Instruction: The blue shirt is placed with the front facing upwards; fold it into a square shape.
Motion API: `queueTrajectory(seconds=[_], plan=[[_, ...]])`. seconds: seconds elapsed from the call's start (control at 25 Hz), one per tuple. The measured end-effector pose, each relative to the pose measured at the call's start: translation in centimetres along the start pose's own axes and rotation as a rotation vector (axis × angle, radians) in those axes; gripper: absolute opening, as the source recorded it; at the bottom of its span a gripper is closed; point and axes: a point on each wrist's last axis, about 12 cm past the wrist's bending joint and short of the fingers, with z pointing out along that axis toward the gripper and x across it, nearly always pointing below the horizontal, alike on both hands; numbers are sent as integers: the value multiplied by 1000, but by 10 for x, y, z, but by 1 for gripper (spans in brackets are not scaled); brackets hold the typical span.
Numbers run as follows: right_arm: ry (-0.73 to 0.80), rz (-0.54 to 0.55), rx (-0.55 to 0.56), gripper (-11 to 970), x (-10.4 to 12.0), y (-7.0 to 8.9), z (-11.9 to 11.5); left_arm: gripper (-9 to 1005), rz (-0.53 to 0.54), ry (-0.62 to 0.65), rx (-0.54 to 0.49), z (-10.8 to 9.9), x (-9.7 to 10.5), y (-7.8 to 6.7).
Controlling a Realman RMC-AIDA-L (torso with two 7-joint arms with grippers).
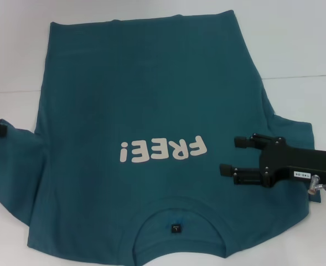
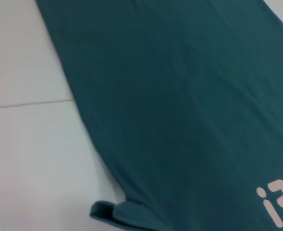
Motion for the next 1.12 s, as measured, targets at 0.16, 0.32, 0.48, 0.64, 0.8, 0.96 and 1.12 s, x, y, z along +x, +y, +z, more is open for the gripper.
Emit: queueTrajectory(seconds=[0.16, 0.32, 0.48, 0.64, 0.8, 0.96, 1.12], plan=[[0, 1, -1, 928, 0, 0, 0, -1, 6, -2, -13, -5, -3, 4], [-2, 2, -3, 928, 0, 1, 2, -1, 15, -3, -22, -9, -5, 6], [-3, 3, -4, 928, 0, 2, 2, -1, 23, 9, -33, -9, -7, 6], [-2, 7, -3, 928, 1, 2, 2, -1, 33, 16, -26, -9, -8, 4], [-2, 8, -2, 928, 2, 2, 1, -1, 37, 22, -15, -10, -11, 1], [-2, 8, -2, 928, 2, 2, 1, -1, 41, 23, 13, -8, -16, -9], [-1, 10, -1, 928, 3, 2, 1, -2, 33, 25, 47, 1, -19, -21]])
